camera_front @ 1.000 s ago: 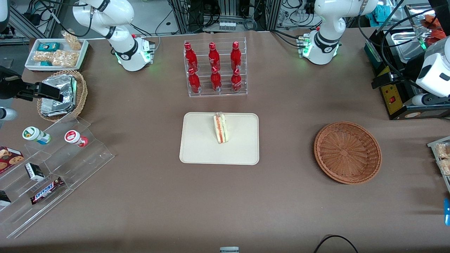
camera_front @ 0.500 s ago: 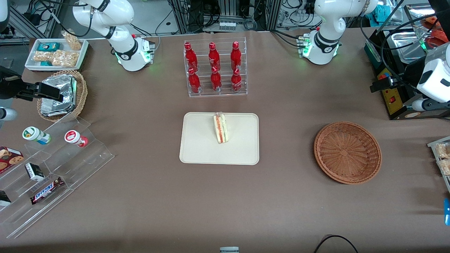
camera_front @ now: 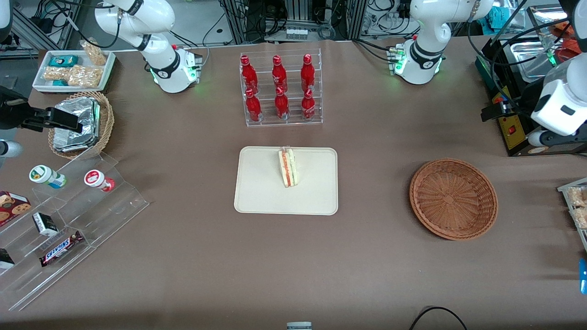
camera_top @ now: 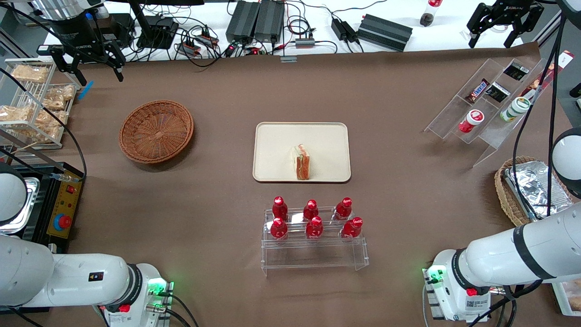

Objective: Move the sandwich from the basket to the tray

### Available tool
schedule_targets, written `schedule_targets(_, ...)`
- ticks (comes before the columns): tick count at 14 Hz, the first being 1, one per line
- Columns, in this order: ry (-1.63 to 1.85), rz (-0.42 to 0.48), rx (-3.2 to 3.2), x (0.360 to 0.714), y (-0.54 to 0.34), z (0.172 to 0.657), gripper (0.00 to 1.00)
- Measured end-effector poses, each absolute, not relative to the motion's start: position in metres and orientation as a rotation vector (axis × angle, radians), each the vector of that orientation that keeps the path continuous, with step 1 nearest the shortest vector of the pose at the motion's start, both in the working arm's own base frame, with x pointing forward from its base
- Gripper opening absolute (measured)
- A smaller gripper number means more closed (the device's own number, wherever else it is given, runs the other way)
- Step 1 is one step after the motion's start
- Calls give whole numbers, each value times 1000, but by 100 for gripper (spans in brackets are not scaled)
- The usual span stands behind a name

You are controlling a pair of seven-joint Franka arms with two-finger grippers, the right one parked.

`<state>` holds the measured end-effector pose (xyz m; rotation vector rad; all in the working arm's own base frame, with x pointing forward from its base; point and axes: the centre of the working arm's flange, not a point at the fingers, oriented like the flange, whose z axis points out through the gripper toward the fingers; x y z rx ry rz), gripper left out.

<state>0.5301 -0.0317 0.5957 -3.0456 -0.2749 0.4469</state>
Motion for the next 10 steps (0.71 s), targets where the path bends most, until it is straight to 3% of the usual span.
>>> schedule_targets(4,-208,457,-3034,533,-55,588,100)
schedule_targets(10,-177,327,-3066,546,-69,588,100)
